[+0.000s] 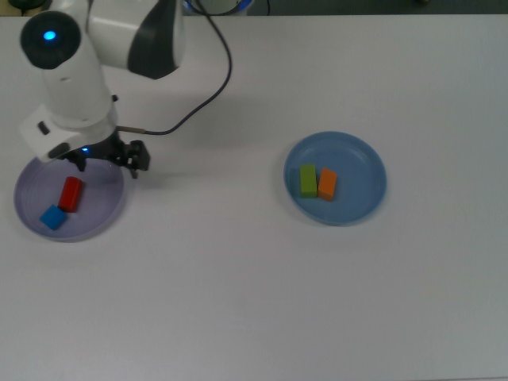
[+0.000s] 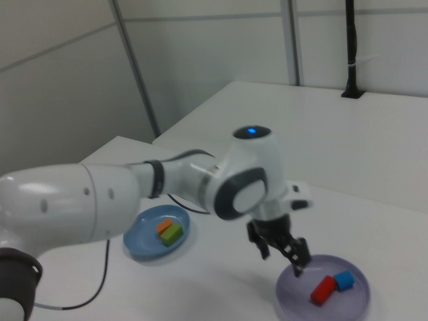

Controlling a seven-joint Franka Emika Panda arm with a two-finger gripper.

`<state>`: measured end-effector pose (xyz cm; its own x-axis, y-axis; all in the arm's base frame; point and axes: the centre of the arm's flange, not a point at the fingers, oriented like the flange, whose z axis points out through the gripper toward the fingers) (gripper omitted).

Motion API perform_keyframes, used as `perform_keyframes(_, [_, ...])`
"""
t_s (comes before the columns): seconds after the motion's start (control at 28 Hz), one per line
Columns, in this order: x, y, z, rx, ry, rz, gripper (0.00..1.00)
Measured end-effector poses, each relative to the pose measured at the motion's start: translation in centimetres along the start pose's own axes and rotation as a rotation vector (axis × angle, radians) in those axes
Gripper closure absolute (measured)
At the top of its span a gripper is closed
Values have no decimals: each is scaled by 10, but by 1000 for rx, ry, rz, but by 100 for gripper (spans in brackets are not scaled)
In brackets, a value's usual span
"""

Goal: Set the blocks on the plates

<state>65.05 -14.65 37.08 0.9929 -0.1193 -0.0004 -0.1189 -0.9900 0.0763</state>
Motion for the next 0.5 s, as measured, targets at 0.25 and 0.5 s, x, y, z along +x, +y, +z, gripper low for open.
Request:
perform_keyframes(0.25, [-2,-83,-31,1,21,4,0])
perform_keyframes(0.5, [-15,-114,-83,-2,20,21,0])
